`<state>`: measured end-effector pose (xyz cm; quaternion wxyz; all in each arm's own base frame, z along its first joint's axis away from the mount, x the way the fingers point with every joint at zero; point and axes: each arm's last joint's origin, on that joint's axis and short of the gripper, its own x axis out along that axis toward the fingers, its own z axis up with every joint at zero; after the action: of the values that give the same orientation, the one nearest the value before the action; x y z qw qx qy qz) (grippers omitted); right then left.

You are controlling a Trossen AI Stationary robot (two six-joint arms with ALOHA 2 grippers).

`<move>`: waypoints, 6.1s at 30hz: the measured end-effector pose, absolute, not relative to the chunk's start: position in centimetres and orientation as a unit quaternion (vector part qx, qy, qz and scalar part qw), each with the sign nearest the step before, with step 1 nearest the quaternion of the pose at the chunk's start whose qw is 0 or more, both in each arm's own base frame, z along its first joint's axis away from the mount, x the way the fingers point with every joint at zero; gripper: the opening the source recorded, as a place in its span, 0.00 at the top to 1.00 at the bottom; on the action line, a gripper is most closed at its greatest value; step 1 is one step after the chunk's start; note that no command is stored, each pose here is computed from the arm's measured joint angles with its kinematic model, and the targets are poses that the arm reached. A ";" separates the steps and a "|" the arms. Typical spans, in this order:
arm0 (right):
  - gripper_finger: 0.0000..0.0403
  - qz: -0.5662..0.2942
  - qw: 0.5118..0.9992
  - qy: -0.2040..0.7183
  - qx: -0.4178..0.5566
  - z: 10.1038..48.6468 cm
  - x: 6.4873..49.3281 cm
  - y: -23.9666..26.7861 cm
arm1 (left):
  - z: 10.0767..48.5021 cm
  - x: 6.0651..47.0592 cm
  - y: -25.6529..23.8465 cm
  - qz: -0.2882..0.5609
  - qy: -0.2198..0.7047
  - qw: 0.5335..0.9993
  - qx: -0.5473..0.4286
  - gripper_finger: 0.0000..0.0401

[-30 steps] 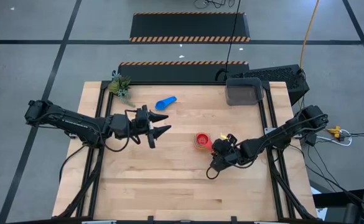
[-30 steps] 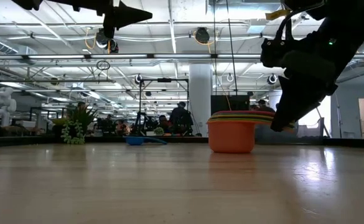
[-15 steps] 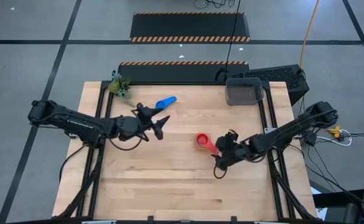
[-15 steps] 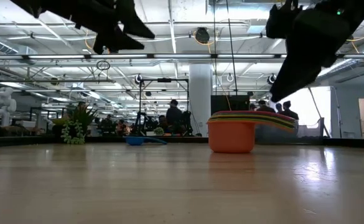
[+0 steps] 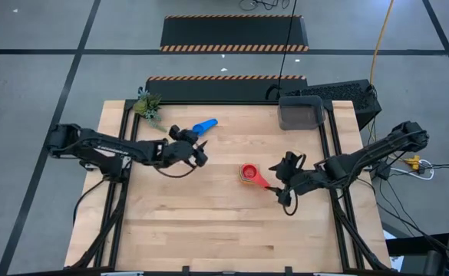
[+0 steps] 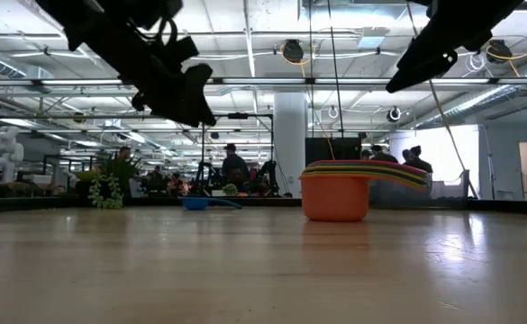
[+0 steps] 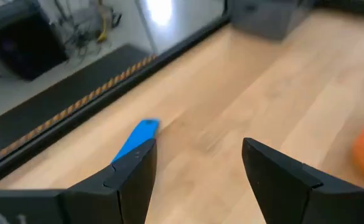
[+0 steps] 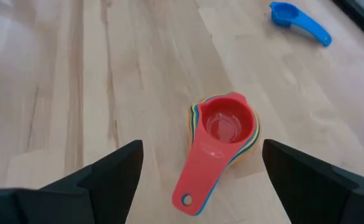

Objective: Nest measuring cups in basket
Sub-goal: Stack the blue measuring cup on top of the light red measuring cup

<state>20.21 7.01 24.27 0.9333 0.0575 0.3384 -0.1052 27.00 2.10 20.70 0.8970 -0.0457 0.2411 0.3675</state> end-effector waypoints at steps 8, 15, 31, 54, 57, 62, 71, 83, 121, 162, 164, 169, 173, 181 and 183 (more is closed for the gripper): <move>0.20 -0.097 0.932 0.349 0.028 24.0 19.8 6.9 | 18.6 28.6 2.5 0.387 0.376 0.842 0.013 0.41; 0.21 -0.092 0.929 0.359 0.011 23.4 19.6 6.9 | 16.5 29.0 3.0 0.383 0.432 0.814 0.065 0.41; 0.21 -0.091 0.929 0.358 0.010 23.3 19.6 6.9 | 12.5 29.0 3.7 0.385 0.524 0.733 0.201 0.41; 0.21 -0.086 0.924 0.372 -0.013 22.1 19.3 6.7 | 10.5 26.8 3.8 0.374 0.564 0.701 0.226 0.41; 0.21 -0.082 0.927 0.366 -0.019 22.2 19.4 6.8 | 10.4 27.0 4.0 0.383 0.546 0.702 0.251 0.41; 0.21 -0.077 0.929 0.362 -0.026 22.3 19.5 6.8 | 10.2 27.2 5.3 0.371 0.540 0.703 0.276 0.41; 0.21 -0.075 0.929 0.362 -0.029 22.3 19.5 6.8 | 10.2 27.4 7.2 0.316 0.564 0.702 0.299 0.41; 0.21 -0.073 0.925 0.370 -0.041 22.2 19.4 6.8 | 10.3 27.3 9.6 0.256 0.585 0.692 0.337 0.41; 0.21 -0.069 0.924 0.371 -0.054 22.2 19.3 6.7 | 11.2 29.3 8.7 0.249 0.507 0.733 0.379 0.99; 0.21 -0.117 0.934 0.168 -0.293 27.5 15.7 9.8 | 24.1 29.1 -5.6 0.244 0.124 0.891 0.362 0.99; 0.21 -0.114 0.934 0.155 -0.299 27.8 15.8 9.9 | 24.1 29.0 -6.1 0.238 0.119 0.897 0.354 0.99; 0.21 -0.102 0.942 0.131 -0.291 28.4 16.0 10.2 | 24.5 28.9 -7.1 0.215 0.086 0.912 0.337 0.99; 0.21 -0.097 0.952 0.107 -0.268 28.7 16.6 10.6 | 24.1 29.0 -7.6 0.200 0.085 0.918 0.331 0.99; 0.21 -0.168 0.922 0.090 -0.338 27.9 19.5 12.6 | 23.7 29.0 -8.0 0.195 0.080 0.932 0.296 0.99; 0.21 -0.191 0.909 0.092 -0.358 27.8 20.1 13.0 | 23.5 29.0 -8.2 0.190 0.087 0.932 0.297 0.99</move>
<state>20.08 13.02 27.78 0.9094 -0.3578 0.0917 -0.1913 29.03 -8.23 23.48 0.9316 0.2974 0.0870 0.1902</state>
